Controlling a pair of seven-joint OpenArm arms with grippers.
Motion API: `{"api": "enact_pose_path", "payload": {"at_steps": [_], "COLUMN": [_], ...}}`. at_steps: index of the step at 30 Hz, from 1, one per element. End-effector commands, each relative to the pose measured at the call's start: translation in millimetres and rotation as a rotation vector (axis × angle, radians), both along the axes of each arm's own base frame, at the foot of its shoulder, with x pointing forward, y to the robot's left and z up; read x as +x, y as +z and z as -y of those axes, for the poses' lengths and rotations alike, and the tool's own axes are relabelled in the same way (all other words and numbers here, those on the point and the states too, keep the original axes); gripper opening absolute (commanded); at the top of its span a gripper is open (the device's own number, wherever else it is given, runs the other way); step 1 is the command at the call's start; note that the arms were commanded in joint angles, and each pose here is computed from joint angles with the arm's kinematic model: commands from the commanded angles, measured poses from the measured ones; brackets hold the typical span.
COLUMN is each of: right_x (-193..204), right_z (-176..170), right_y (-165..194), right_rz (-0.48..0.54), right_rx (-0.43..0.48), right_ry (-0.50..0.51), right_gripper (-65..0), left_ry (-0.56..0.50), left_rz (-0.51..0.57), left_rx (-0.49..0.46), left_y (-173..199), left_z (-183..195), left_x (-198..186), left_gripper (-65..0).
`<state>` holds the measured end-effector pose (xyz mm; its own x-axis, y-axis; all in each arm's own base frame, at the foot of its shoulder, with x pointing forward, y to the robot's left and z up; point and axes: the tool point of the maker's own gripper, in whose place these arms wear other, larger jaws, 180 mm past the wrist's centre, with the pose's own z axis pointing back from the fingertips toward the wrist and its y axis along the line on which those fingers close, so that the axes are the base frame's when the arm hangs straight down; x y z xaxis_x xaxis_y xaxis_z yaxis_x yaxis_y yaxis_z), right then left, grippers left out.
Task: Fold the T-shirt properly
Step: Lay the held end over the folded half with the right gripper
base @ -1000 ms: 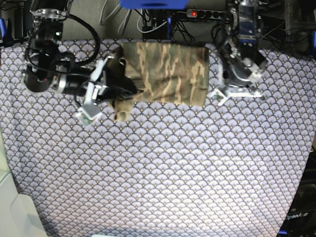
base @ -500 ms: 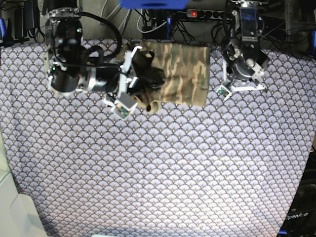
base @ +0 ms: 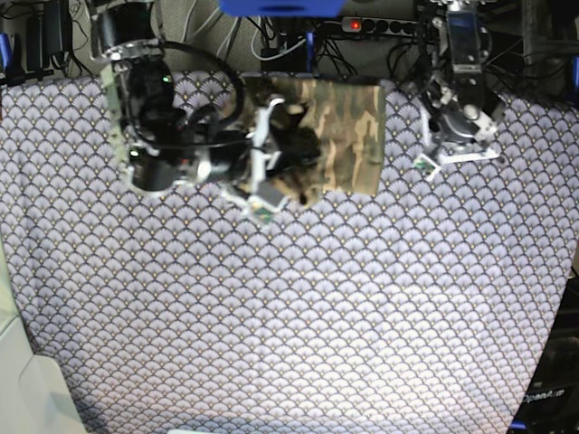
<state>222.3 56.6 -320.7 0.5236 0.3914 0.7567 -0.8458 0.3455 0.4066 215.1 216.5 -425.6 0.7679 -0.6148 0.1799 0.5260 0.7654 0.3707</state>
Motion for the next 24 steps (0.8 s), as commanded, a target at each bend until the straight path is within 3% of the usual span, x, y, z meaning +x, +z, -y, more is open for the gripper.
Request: {"api": "enact_pose_path", "payload": {"at_steps": [1, 5, 8, 16, 24], "right_x": [3, -5, -5, 9, 4], "right_z": [-10, -27, -31, -32, -41], "right_y": [17, 23, 12, 0, 2], "right_rz": [0.032, 0.044, 0.013, -0.022, -0.017], "right_rx": [0.072, 0.113, 0.093, 0.091, 0.092], "right_ry": [0.008, 0.054, 0.077, 0.063, 0.098], "right_gripper": [-65.0, -65.0, -65.0, -65.0, -65.0], "left_ry": [0.008, 0.039, 0.07, 0.185, 0.206], "left_rz": [0.048, 0.091, 0.11, 0.126, 0.13], "left_rx": [0.014, 0.037, 0.05, 0.083, 0.086], "left_y": [13, 27, 34, 42, 43], "left_z": [-6, -18, -29, -66, -71], "left_x": [9, 12, 11, 3, 0], "left_gripper": [-64.5, -64.5, -64.5, -64.5, -64.5]}}
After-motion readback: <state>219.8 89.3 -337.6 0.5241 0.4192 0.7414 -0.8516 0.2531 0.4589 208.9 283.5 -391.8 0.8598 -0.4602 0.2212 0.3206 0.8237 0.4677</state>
